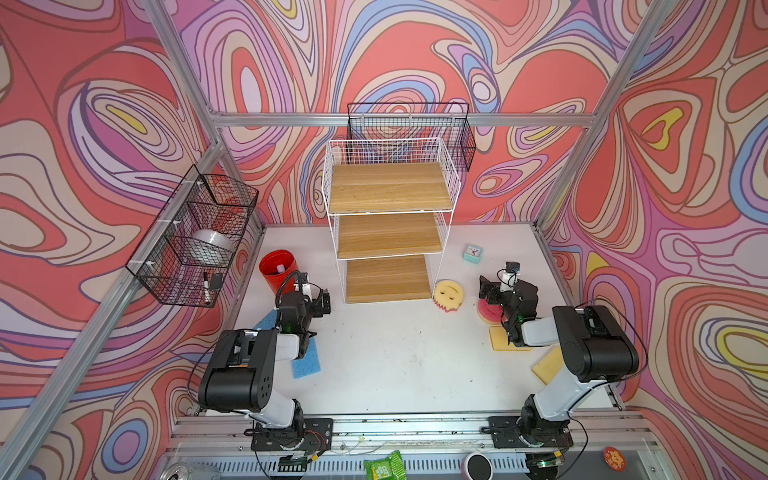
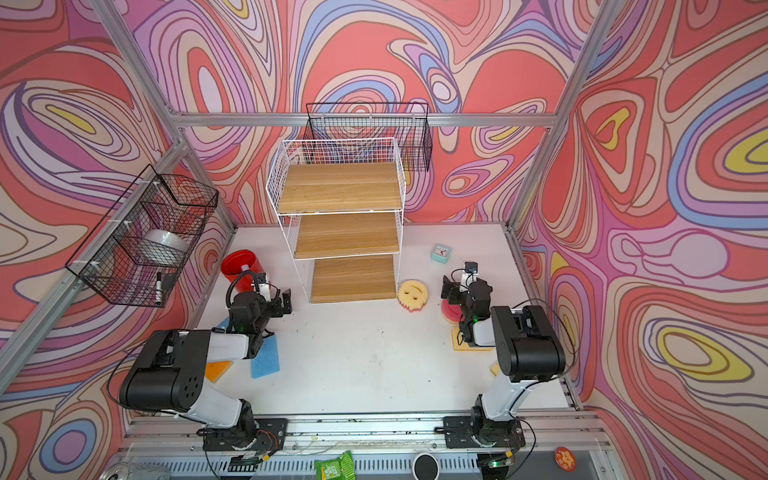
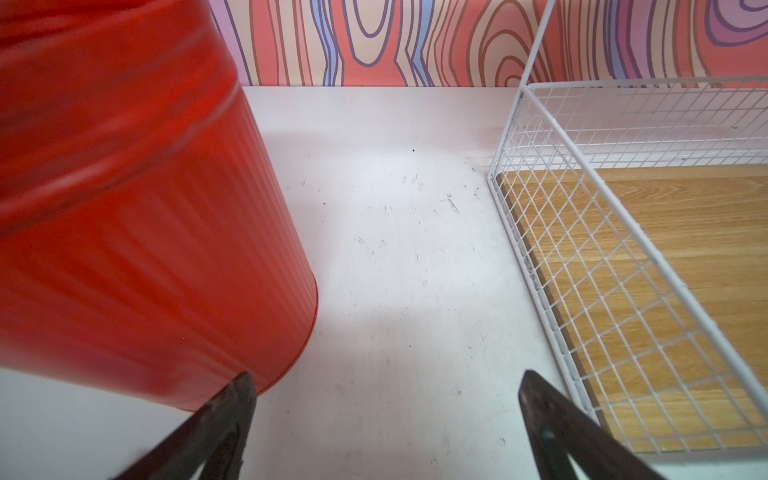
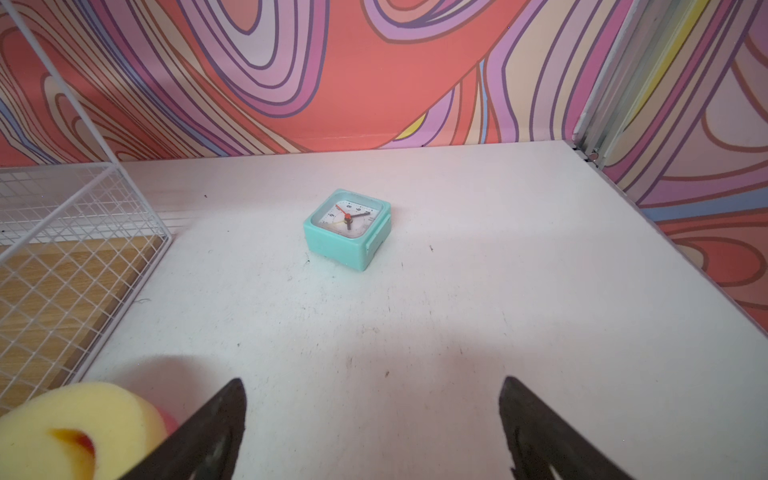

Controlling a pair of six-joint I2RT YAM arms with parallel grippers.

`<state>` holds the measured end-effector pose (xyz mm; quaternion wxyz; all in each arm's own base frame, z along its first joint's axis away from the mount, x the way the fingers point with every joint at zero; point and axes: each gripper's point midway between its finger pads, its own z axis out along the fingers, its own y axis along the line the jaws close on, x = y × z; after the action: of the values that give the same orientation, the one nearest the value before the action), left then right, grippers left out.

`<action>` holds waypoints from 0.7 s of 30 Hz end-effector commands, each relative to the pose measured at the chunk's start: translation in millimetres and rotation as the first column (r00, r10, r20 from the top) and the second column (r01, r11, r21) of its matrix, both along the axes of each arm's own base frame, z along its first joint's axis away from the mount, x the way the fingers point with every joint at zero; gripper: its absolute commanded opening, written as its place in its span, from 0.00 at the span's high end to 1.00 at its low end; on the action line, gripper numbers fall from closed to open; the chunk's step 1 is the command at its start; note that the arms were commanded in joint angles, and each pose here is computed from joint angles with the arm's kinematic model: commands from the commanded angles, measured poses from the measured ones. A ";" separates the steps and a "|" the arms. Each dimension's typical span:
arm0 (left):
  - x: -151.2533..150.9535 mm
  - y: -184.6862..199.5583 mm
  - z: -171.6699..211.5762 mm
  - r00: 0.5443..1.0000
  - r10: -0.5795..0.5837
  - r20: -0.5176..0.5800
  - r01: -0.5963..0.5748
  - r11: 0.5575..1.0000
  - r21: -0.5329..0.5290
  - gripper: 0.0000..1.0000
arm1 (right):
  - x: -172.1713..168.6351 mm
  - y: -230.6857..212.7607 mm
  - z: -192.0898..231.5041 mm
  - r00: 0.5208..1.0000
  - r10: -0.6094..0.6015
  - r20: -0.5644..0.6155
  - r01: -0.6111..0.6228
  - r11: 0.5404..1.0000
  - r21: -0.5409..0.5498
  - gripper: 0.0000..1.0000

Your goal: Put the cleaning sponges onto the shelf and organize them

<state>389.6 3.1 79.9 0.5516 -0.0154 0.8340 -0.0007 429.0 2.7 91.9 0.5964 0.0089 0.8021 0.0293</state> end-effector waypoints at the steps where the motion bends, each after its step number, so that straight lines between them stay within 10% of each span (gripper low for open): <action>1: 3.7 -0.7 8.2 0.999 -0.011 0.035 0.011 1.000 0.017 0.00 | -1.0 -0.7 -0.1 1.000 0.000 0.001 0.000 1.000 -0.001 0.02; 21: 4.0 0.1 8.2 0.999 -0.009 0.031 0.009 1.000 0.018 0.00 | -0.1 -7.1 0.5 0.999 -0.036 0.000 0.036 0.999 -0.004 0.02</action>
<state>389.6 3.1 79.9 0.5516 -0.0152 0.8340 -0.0006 429.0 -0.6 91.6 0.5962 0.0155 0.8024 0.0228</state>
